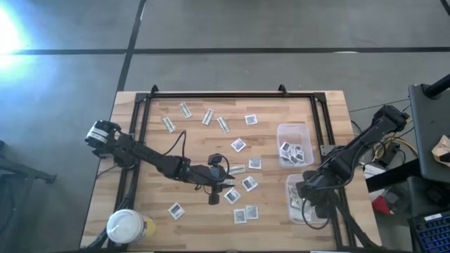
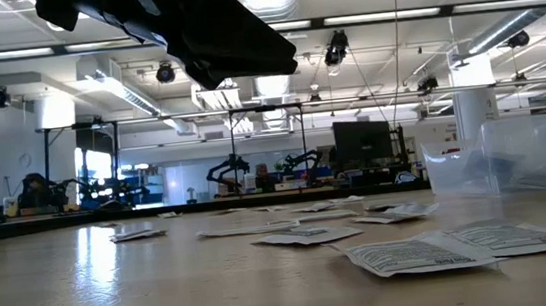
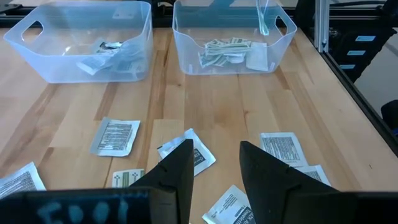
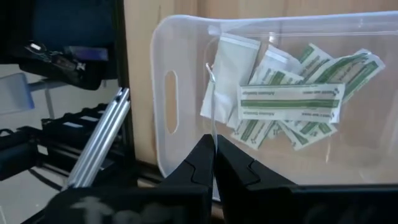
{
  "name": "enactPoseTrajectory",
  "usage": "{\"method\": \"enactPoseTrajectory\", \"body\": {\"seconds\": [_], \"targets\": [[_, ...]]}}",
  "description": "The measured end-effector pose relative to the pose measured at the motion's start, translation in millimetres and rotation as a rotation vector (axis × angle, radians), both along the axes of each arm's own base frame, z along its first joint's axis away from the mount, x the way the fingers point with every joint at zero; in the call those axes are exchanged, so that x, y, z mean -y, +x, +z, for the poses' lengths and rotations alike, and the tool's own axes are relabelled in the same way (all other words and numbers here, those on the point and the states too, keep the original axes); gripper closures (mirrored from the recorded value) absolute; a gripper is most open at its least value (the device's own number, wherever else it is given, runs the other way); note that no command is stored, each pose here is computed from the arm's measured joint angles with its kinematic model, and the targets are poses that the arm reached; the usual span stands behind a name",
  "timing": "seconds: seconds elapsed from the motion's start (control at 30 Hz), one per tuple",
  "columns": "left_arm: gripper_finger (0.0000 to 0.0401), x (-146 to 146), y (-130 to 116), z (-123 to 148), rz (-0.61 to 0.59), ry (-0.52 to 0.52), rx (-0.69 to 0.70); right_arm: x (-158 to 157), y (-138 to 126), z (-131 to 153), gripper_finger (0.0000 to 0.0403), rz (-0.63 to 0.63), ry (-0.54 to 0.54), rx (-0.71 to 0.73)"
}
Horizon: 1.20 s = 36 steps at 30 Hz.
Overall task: Pick & Place First Aid Supplies
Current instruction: Put the bandage pack into the bottom bin, then put the towelette pack into the top bin
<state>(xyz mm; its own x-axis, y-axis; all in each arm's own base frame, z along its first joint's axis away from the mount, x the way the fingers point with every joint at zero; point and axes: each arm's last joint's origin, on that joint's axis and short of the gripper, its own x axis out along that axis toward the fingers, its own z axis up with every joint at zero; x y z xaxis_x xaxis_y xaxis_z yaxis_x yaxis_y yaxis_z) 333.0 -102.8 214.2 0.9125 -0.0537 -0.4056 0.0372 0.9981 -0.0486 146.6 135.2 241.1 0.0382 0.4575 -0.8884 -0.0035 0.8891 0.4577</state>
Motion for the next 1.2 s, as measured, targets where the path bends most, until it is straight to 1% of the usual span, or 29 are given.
{"method": "enactPoseTrajectory", "body": {"seconds": [0.23, 0.33, 0.47, 0.53, 0.67, 0.8, 1.0, 1.1, 1.2], "targets": [[0.0277, 0, 0, 0, 0.000, 0.000, -0.001, 0, -1, -20, 0.0395, 0.001, 0.026, 0.032], [0.0277, 0, 0, 0, 0.000, 0.000, -0.001, 0, 1, -22, 0.0394, -0.010, 0.023, 0.031], [0.0277, 0, 0, -1, 0.001, 0.002, -0.005, -1, 2, -22, 0.0394, -0.057, 0.024, 0.028], [0.0277, -1, 0, -1, 0.013, 0.008, -0.007, -1, 2, -22, 0.0394, -0.075, 0.024, 0.018], [0.0277, -5, -1, -3, 0.084, 0.050, -0.025, -1, 2, -22, 0.0392, -0.103, 0.027, 0.002], [0.0277, -7, -2, -5, 0.125, 0.076, -0.042, -1, 2, -22, 0.0372, -0.141, 0.029, -0.018], [0.0277, -7, -3, -7, 0.145, 0.063, -0.057, 0, 2, -22, 0.0322, -0.186, 0.029, -0.045], [0.0277, -10, -4, -7, 0.229, 0.082, -0.057, 1, 1, -21, 0.0303, -0.215, 0.042, -0.064], [0.0275, -13, -6, -9, 0.313, 0.103, -0.077, 2, 0, -18, 0.0292, -0.243, 0.057, -0.068]]}}
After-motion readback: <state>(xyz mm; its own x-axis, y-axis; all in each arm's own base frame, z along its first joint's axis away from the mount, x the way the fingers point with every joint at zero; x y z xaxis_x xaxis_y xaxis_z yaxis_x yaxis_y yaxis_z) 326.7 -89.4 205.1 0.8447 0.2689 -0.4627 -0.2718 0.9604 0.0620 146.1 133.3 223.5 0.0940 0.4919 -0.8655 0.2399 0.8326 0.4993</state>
